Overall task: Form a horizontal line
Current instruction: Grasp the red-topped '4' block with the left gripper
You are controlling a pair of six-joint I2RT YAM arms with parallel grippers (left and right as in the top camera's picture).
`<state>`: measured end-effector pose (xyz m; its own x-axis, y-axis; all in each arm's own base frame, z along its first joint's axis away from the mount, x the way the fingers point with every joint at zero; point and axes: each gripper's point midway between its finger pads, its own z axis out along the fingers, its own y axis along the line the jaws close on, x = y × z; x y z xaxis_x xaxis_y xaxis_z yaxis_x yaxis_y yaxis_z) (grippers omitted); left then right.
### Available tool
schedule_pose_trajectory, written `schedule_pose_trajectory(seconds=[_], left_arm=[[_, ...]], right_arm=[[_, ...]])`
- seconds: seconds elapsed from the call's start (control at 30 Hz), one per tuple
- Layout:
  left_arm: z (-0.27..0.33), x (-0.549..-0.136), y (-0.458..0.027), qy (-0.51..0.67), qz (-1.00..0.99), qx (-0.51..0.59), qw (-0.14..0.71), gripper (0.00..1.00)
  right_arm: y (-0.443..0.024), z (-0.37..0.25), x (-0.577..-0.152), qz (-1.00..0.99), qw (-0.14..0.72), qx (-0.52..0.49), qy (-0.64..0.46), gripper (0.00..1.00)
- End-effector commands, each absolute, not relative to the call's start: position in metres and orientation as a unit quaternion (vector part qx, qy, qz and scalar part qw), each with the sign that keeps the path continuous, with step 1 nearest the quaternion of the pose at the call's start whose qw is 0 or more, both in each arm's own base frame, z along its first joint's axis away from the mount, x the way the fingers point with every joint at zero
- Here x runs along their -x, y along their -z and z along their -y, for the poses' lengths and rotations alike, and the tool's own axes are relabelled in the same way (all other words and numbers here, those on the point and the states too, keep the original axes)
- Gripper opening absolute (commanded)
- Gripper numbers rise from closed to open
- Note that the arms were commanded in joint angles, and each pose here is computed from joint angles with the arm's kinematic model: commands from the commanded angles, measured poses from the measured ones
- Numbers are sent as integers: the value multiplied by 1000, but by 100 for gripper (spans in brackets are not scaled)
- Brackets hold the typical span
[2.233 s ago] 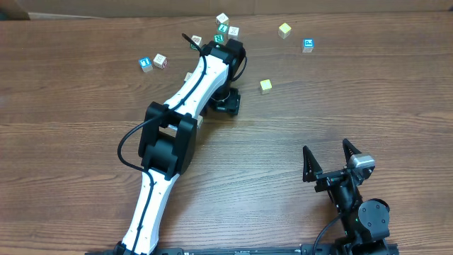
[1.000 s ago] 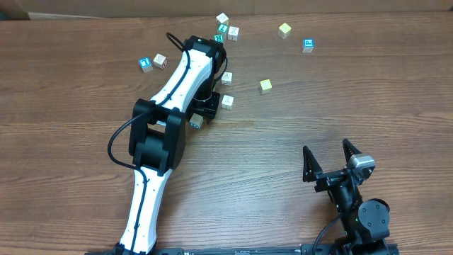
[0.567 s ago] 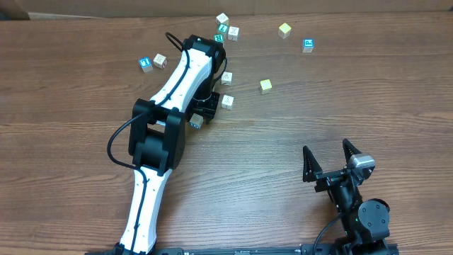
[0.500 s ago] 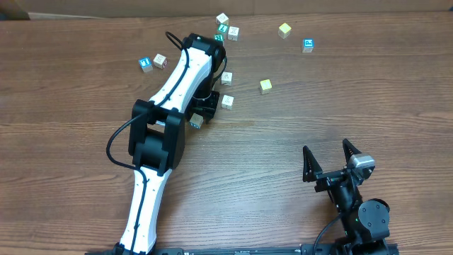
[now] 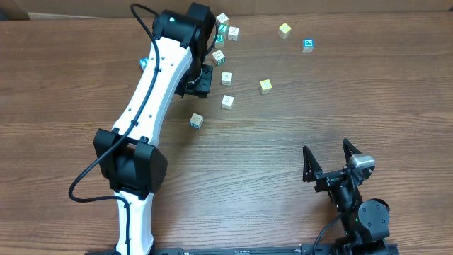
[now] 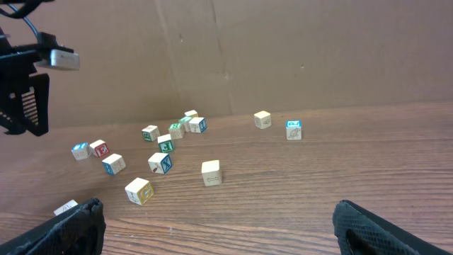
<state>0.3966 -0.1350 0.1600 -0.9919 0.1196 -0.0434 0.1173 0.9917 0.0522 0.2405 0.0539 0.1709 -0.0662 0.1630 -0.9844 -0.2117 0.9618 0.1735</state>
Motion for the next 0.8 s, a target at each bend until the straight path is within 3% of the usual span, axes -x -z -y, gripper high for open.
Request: schedule_pose_trajectory(seconds=[0.0,0.43,0.77], left_arm=[[135,-389,-145,-35,-998,-51,-1,42],[127,-384,-134,-91,-995,-27,12,30],[109,-366,-139,-68,-993,-13,94,36]], right_arm=[[-170,-55,-240,-715,686,20,-137,100],[-170,-55,-240,-715,686,20,-137,100],[-170,-55,-240,-715,686,20,-137,100]])
